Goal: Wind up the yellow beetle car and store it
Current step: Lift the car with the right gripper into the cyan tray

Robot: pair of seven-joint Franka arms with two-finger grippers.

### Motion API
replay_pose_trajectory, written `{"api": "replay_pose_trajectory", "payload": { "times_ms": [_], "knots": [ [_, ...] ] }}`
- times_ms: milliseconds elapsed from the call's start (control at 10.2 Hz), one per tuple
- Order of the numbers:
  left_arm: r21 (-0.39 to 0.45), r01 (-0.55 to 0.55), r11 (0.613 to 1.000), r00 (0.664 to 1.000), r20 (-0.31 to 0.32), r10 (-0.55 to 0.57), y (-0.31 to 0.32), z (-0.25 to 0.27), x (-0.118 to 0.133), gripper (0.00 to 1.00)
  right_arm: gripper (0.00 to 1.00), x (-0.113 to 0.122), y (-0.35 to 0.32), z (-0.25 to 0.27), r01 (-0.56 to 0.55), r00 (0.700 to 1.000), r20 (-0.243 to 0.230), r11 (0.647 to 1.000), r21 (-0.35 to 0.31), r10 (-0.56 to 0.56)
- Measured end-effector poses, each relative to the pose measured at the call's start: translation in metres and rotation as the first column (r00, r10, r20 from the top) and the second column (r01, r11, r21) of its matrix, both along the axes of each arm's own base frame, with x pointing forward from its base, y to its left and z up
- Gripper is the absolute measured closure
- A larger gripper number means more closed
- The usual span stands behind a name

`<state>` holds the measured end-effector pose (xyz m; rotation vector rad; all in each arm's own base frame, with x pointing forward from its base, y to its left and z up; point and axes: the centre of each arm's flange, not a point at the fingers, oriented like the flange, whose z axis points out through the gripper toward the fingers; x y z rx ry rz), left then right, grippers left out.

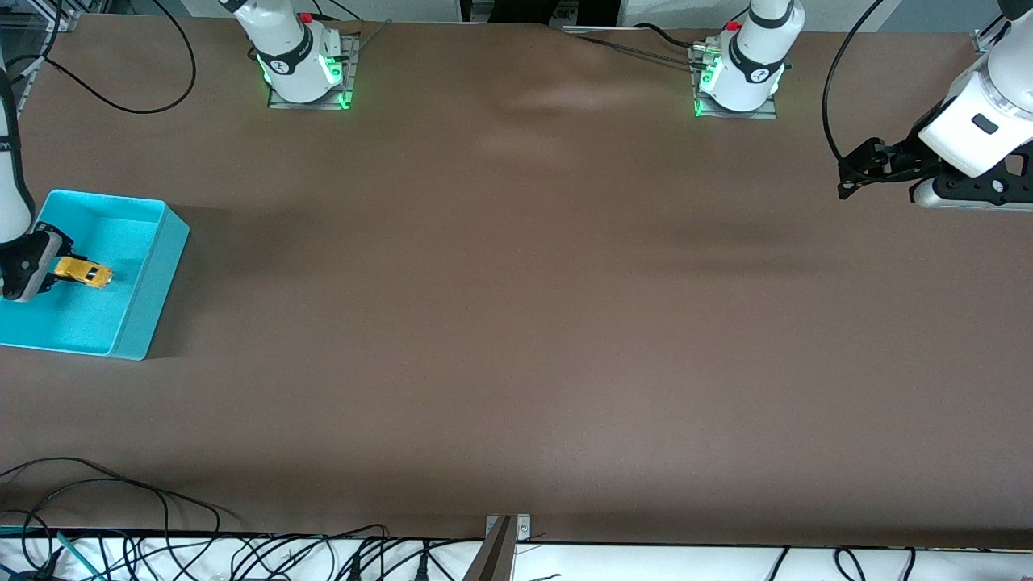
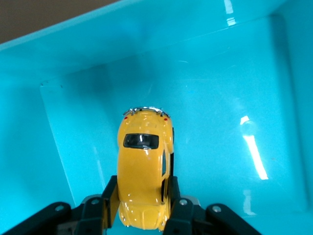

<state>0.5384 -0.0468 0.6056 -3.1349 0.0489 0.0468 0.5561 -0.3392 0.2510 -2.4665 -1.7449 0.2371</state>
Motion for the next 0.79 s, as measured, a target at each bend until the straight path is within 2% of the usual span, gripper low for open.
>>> {"api": "replay_pose_trajectory", "payload": {
  "times_ms": [196,785],
  "knots": [
    [0.000,-0.001,1.000,1.000,0.000,0.001,0.000,0.000,0.000,0.00,0.57,-0.007,-0.009,-0.019,0.015,1.000,-0.019,1.000,0.005,-0.015],
    [0.000,-0.004,1.000,1.000,-0.001,0.004,0.002,0.000,0.000,0.00,0.57,-0.016,-0.026,-0.052,0.030,0.999,-0.015,1.000,-0.008,-0.030]
  ]
}}
